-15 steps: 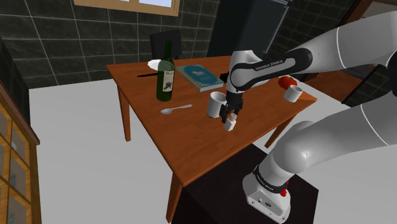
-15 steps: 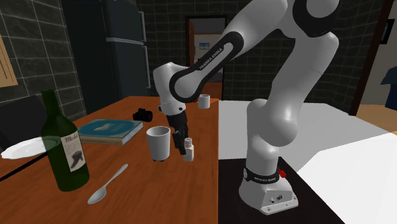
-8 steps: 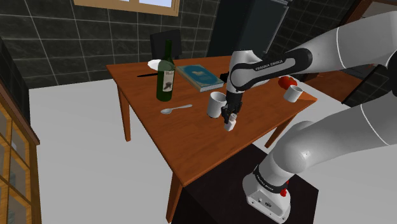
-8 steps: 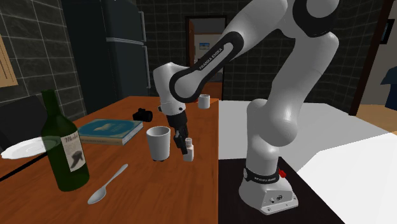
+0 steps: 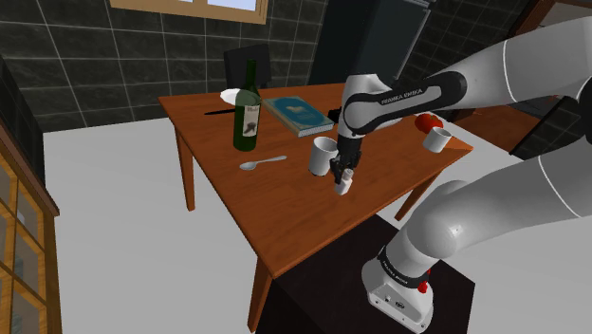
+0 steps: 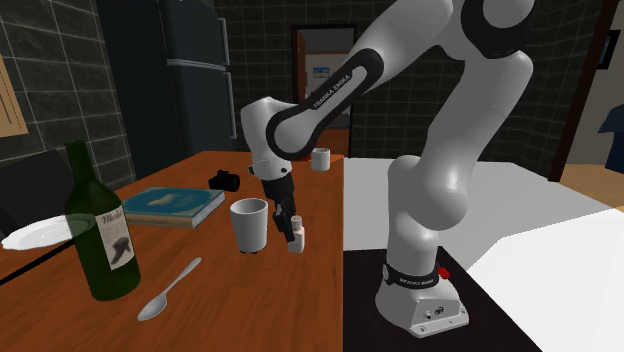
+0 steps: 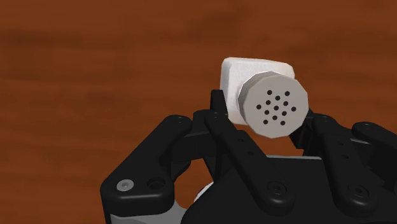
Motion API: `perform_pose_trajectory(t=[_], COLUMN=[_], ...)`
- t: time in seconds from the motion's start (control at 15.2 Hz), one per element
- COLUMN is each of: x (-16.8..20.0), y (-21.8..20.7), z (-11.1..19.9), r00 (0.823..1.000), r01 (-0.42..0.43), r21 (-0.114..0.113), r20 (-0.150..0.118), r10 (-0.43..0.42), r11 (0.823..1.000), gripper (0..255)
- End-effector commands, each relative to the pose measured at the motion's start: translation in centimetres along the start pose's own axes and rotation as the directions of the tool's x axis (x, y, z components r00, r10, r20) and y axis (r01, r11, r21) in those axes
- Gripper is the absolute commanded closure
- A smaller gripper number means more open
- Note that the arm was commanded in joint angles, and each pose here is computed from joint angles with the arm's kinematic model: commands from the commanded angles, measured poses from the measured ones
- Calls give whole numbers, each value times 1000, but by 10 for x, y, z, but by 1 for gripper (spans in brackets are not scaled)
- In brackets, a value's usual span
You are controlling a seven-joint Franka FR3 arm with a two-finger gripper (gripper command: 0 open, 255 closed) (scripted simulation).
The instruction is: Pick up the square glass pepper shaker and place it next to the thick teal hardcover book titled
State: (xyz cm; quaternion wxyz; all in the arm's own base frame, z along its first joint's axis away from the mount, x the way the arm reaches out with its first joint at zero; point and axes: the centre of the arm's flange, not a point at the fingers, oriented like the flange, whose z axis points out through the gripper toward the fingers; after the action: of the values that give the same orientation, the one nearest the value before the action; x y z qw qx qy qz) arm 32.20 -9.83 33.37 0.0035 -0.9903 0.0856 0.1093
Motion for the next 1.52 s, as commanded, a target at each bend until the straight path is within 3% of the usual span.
perform_pose_trajectory(t=[0.0,1.45], x=[-2,-27], y=[0,2], z=[-8,-121], r00=[1000,1000], r01=[0,0], r21=[0,0], r20=[0,0], r10=[0,0], r11=[1000,1000], gripper=[255,255])
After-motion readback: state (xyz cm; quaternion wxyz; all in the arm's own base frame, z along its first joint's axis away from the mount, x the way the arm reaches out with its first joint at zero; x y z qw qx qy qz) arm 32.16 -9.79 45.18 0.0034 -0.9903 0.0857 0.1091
